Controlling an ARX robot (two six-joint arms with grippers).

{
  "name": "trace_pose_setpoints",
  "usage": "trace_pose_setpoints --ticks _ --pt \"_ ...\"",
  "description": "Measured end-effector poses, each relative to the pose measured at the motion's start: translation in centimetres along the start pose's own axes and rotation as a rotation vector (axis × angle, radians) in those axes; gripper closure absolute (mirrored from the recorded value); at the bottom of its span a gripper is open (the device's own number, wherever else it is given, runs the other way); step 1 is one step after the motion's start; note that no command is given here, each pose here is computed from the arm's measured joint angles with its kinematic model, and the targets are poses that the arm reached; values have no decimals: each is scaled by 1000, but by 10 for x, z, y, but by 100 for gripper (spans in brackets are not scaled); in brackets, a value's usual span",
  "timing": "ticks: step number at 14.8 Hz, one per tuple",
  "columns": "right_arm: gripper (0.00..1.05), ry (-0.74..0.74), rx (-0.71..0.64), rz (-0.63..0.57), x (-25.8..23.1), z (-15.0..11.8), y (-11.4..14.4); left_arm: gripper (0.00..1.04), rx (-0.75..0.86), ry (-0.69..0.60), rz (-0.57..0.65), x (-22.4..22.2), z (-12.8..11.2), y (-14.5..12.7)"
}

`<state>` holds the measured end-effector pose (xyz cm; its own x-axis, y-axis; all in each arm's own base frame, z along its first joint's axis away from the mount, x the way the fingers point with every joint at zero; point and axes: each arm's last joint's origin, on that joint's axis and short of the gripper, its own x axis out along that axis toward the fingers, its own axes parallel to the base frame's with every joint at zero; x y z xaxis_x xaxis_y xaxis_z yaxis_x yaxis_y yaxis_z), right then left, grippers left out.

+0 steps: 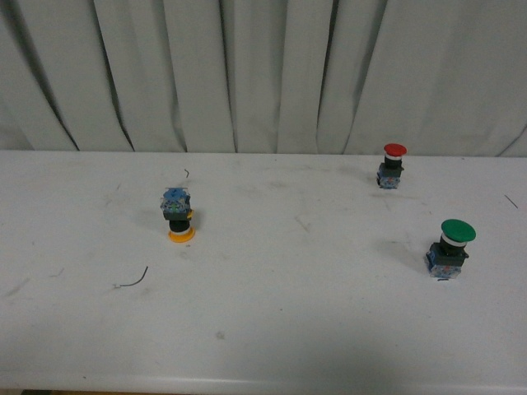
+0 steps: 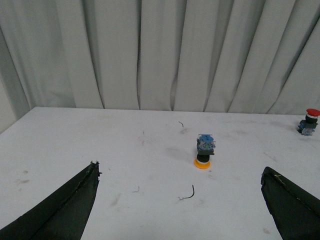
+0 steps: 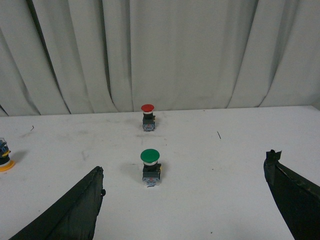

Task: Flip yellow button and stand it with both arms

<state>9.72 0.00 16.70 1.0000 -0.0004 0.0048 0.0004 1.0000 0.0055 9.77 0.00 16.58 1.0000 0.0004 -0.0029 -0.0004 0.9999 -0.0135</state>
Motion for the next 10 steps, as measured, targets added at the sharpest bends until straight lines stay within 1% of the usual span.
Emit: trace_pose_setpoints --ticks 10 --pt "6 0 0 0 0 0 0 7 0 0 0 0 0 0"
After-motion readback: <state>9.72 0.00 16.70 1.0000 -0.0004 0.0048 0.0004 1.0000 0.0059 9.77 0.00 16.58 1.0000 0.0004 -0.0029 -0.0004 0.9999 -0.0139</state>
